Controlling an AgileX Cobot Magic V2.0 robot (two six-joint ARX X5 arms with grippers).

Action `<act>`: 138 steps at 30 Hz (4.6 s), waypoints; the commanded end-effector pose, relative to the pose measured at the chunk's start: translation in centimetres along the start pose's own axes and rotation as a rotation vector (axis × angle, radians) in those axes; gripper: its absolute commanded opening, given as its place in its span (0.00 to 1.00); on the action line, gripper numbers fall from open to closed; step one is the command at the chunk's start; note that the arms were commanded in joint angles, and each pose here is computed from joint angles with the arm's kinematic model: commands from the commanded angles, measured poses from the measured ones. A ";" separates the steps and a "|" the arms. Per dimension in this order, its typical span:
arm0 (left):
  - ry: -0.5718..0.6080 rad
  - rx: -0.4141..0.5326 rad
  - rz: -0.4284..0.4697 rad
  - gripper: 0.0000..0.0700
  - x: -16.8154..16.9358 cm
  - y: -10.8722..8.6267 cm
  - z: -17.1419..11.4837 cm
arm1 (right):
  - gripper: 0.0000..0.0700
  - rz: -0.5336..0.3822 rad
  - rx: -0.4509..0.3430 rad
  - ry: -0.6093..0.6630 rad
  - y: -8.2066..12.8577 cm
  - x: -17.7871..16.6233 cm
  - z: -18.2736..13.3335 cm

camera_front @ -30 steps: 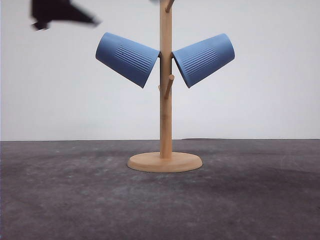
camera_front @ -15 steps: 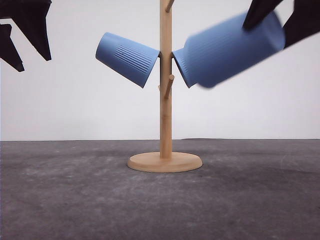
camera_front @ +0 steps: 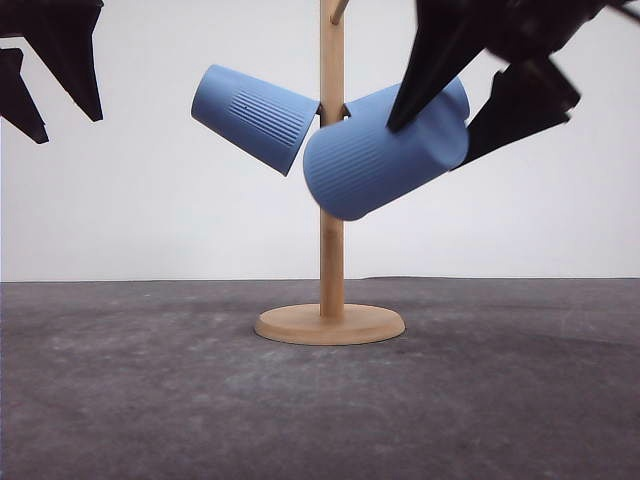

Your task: Place three cups

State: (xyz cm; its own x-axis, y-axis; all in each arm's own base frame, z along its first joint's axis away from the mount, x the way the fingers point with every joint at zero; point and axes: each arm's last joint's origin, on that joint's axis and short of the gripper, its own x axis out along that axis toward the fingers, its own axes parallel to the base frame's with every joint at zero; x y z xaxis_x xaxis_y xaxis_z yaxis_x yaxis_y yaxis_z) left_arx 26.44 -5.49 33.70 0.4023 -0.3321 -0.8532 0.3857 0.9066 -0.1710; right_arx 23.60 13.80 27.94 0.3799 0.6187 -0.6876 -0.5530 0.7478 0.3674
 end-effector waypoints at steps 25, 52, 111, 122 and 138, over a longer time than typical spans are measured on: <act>-0.008 0.001 0.003 0.56 -0.2 -0.1 0.5 | 0.71 -0.033 0.022 -0.062 -0.5 2.9 3.0; 0.034 -0.008 0.000 0.56 -0.3 0.0 0.0 | 0.71 0.124 0.002 -0.274 0.0 -2.5 5.4; -0.246 -0.095 0.146 0.00 -9.6 -0.6 -4.5 | 0.02 -0.470 -0.033 -0.370 0.0 -18.4 -2.9; -0.716 -0.053 0.318 0.00 -8.8 -1.1 -12.4 | 0.02 -0.470 -0.032 -0.369 0.0 -18.4 -2.9; -0.992 -0.154 0.432 0.00 4.7 1.2 -23.8 | 0.02 -0.470 -0.032 -0.369 0.0 -18.4 -2.9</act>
State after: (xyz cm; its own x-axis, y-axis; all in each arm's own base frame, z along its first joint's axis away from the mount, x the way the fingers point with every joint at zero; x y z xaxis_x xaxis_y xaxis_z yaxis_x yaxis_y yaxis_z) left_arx 9.02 0.25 17.84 0.9945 0.0134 -0.1038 -0.0181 0.9988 -0.0444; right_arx 14.40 1.69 38.24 0.8068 0.2680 -0.5265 -0.2864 0.9569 0.0482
